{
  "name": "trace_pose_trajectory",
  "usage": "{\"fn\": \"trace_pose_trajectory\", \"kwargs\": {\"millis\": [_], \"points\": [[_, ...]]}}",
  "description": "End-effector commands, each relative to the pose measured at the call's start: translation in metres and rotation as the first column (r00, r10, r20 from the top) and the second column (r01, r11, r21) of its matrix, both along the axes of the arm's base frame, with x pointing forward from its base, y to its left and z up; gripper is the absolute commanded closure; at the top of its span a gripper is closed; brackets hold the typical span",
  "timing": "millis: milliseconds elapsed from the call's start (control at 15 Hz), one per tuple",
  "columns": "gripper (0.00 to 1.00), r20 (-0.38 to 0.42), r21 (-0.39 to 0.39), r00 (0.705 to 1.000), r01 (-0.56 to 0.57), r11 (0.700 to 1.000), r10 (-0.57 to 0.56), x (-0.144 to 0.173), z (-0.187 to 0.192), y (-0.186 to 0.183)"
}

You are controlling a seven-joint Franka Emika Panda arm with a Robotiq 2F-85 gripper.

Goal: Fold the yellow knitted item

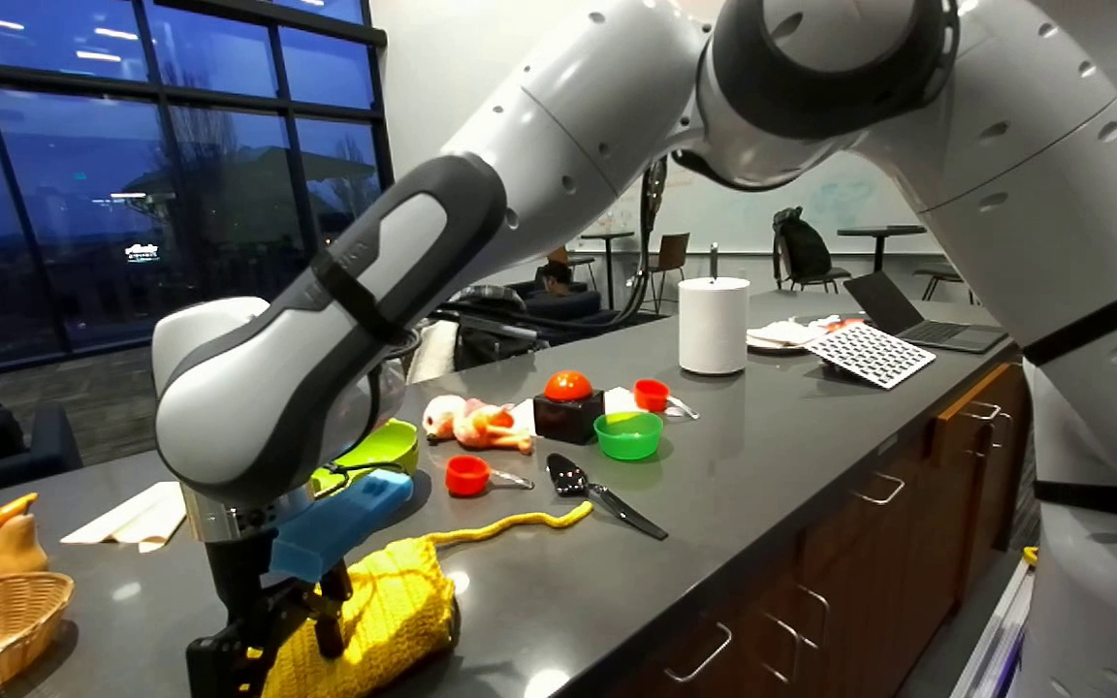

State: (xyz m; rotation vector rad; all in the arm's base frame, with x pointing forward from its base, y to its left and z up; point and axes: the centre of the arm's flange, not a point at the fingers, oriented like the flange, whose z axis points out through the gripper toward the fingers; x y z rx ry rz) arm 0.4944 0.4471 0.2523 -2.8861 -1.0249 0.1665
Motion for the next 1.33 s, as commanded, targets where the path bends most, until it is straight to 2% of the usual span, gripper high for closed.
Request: {"fn": "trace_pose_trajectory", "kwargs": {"millis": [0,200,600,667,1000,1267], "points": [[0.26,-0.032,0.003,0.999,-0.032,0.999,0.032,0.009,-0.003,0.015],[0.44,-0.028,0.005,0.999,-0.044,0.999,0.044,0.011,0.004,0.018],[0.94,0.003,0.017,0.999,-0.052,0.998,0.052,0.012,0.019,0.017],[0.99,0.013,0.019,0.999,-0.048,0.999,0.048,0.012,0.023,0.015],[0.99,0.075,0.034,0.997,0.002,0.999,-0.004,0.016,0.054,-0.003],[0.98,0.149,0.073,0.984,0.089,0.993,-0.099,0.021,0.089,-0.034]]}}
